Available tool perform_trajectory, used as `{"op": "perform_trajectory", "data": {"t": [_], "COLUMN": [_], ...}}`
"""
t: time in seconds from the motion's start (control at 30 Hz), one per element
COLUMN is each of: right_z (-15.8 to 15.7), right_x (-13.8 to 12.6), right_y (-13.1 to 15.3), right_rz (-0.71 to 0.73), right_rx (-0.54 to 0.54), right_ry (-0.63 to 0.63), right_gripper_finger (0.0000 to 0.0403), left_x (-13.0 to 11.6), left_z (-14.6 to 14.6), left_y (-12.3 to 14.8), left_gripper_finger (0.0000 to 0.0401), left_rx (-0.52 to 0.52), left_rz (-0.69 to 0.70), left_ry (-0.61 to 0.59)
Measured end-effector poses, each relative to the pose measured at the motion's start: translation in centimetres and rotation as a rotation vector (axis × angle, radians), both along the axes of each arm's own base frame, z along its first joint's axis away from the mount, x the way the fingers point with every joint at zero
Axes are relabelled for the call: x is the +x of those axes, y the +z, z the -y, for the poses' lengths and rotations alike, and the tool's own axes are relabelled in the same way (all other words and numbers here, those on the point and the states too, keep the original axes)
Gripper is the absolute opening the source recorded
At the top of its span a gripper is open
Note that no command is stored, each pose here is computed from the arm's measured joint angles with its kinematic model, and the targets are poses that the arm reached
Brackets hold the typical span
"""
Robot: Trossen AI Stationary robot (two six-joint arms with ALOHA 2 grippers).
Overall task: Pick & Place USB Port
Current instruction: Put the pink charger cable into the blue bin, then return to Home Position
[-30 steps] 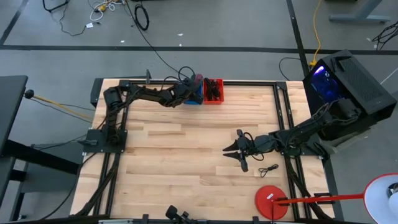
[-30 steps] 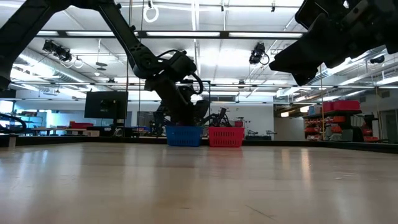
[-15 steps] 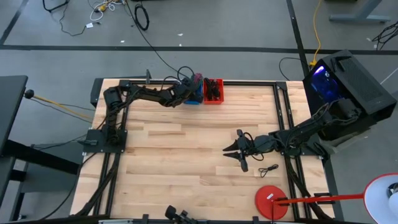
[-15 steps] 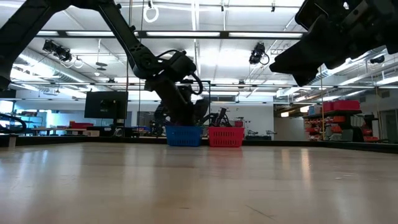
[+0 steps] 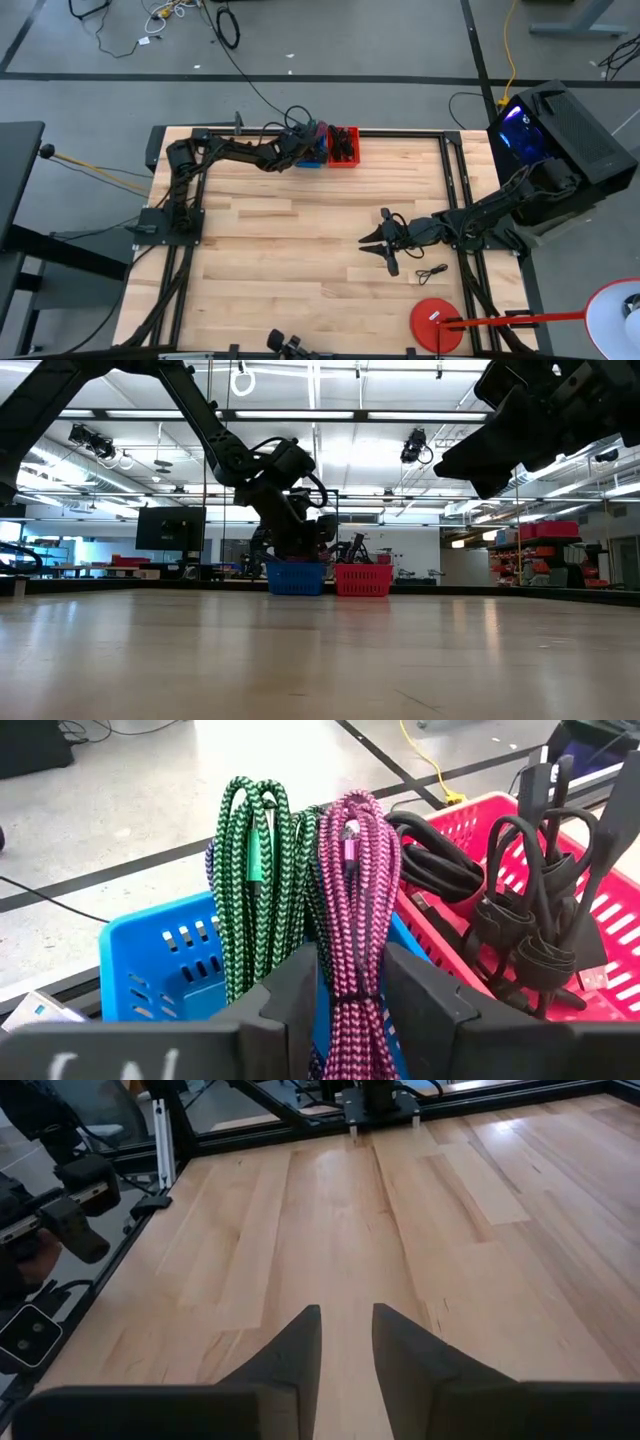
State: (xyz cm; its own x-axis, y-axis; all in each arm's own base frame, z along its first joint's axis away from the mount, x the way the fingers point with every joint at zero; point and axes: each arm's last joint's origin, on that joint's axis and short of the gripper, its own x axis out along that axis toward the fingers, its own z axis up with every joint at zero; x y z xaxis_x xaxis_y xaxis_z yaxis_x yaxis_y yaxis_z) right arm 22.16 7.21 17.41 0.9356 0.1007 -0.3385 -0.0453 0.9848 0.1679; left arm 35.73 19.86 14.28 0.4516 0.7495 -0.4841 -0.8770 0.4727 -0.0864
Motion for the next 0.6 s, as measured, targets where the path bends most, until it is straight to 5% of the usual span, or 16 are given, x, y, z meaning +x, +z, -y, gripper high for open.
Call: {"op": "perform_trajectory", "data": {"t": [0.6], "right_z": [0.0], "right_x": [-0.1], "right_y": [-0.2], "right_rz": [-0.021], "right_rx": [-0.014], "right_ry": [0.003], "right_gripper_finger": [0.0095], "left_x": [1.0], "left_z": [-0.3], "left_y": [1.7], "left_gripper_finger": [0.0129], "left_rx": [0.062], "left_rz": [0.209], "left_ry": [-0.056]}}
